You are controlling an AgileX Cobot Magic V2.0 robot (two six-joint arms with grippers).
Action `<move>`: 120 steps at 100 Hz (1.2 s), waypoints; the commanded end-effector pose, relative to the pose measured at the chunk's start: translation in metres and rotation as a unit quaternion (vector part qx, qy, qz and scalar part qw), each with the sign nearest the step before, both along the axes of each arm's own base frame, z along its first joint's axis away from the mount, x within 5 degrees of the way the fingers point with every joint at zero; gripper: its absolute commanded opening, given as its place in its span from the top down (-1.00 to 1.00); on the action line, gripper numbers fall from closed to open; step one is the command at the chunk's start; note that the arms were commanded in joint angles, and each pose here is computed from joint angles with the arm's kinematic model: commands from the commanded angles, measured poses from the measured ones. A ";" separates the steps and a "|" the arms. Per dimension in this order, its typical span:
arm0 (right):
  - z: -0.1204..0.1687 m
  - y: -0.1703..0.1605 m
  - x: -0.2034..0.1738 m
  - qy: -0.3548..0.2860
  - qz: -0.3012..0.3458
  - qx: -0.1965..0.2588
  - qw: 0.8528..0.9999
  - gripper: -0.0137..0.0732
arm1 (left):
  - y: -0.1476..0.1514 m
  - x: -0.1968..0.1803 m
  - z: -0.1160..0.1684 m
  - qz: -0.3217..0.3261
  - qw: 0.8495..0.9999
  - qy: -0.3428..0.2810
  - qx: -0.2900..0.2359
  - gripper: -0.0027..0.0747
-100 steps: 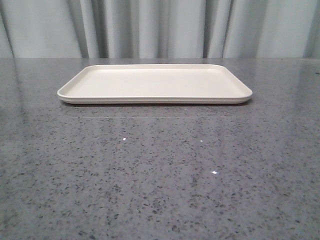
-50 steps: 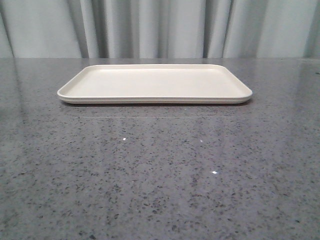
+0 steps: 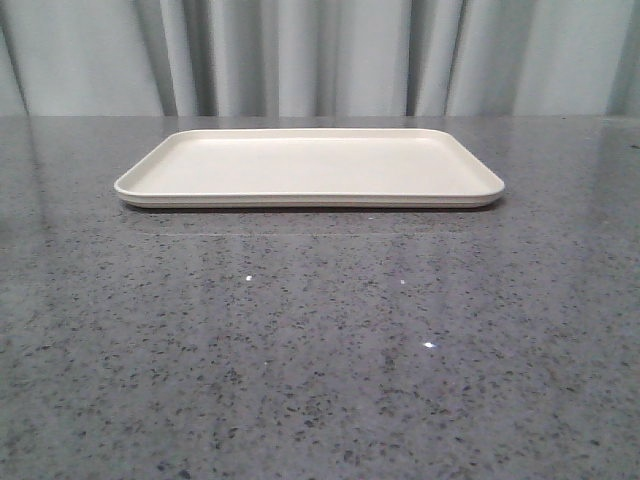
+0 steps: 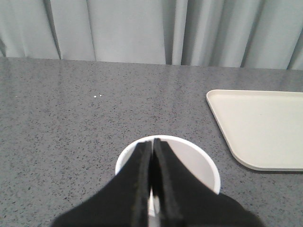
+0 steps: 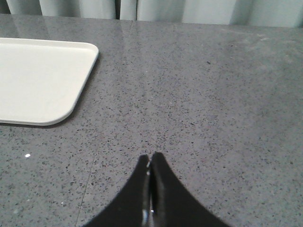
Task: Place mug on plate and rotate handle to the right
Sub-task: 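Lower the open left gripper over the mug rim and close on it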
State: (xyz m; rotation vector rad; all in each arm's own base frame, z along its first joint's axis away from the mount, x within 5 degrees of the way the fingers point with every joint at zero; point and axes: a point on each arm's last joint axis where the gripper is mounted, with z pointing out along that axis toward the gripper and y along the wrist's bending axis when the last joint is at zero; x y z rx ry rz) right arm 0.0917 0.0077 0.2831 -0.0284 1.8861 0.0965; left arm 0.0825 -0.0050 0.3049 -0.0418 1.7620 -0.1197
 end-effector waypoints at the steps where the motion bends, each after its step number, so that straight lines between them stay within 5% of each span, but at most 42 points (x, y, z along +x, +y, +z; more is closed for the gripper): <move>1: 0.017 0.000 0.003 -0.044 -0.001 0.004 0.999 0.82 | 0.000 0.002 0.018 -0.001 0.998 -0.054 -0.011 0.98; 49: 0.016 0.000 0.005 -0.038 -0.001 0.004 0.999 0.82 | 0.000 0.002 0.017 -0.001 0.999 -0.053 -0.012 0.98; 93: 0.027 0.001 0.010 -0.003 0.002 0.001 1.000 0.81 | -0.002 0.018 0.036 -0.008 0.999 0.044 -0.007 0.96; 103: 0.031 0.002 0.016 0.029 0.005 -0.001 1.000 0.69 | -0.003 0.026 0.042 -0.009 0.998 0.067 -0.006 0.75; 120: 0.039 0.003 0.024 0.044 0.007 -0.002 0.999 0.21 | -0.004 0.038 0.049 -0.010 0.996 0.090 -0.004 0.07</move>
